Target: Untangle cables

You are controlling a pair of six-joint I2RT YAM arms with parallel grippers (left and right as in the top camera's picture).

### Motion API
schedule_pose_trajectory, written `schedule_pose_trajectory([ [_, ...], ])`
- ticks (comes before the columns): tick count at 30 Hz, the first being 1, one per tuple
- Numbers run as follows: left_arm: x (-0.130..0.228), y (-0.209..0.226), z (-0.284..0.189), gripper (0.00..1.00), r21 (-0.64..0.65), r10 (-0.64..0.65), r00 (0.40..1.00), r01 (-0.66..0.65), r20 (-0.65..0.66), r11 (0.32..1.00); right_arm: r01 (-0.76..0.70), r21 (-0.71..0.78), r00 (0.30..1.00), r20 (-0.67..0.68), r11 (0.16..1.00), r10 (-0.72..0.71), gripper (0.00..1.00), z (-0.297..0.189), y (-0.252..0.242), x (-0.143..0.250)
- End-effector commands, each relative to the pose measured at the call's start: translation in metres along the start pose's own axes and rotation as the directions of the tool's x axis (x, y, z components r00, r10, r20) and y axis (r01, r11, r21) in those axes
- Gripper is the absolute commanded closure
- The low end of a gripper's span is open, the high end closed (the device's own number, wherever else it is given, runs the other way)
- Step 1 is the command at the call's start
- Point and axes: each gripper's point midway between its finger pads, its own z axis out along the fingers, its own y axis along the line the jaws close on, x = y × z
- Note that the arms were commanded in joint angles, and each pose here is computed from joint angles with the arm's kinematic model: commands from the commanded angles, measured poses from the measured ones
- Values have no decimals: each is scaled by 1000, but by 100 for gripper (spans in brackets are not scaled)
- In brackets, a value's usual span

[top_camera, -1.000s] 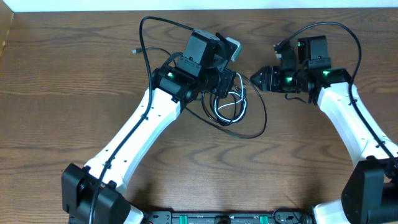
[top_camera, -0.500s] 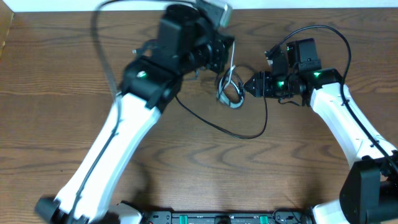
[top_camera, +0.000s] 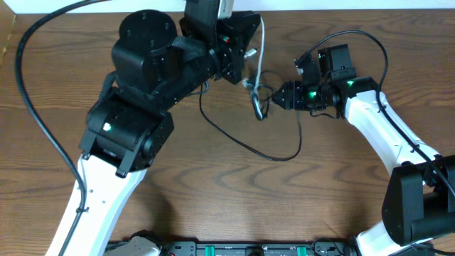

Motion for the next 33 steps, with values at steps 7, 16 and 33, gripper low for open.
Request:
schedule_pose_trajectory([
  [7,8,10,14,93,-18,-31,999,31,-25,999,152,-170,987,-21,974,-158,47,-1,30,7],
  [16,17,20,20,93,-62,-42,998,39,-50,997,317,-231,947,30,920,-319,44,-22,49,9],
  [33,18,21,20,93,-63,-47,997,43,-58,997,431,-281,892,-12,858,-452,46,-18,81,39],
])
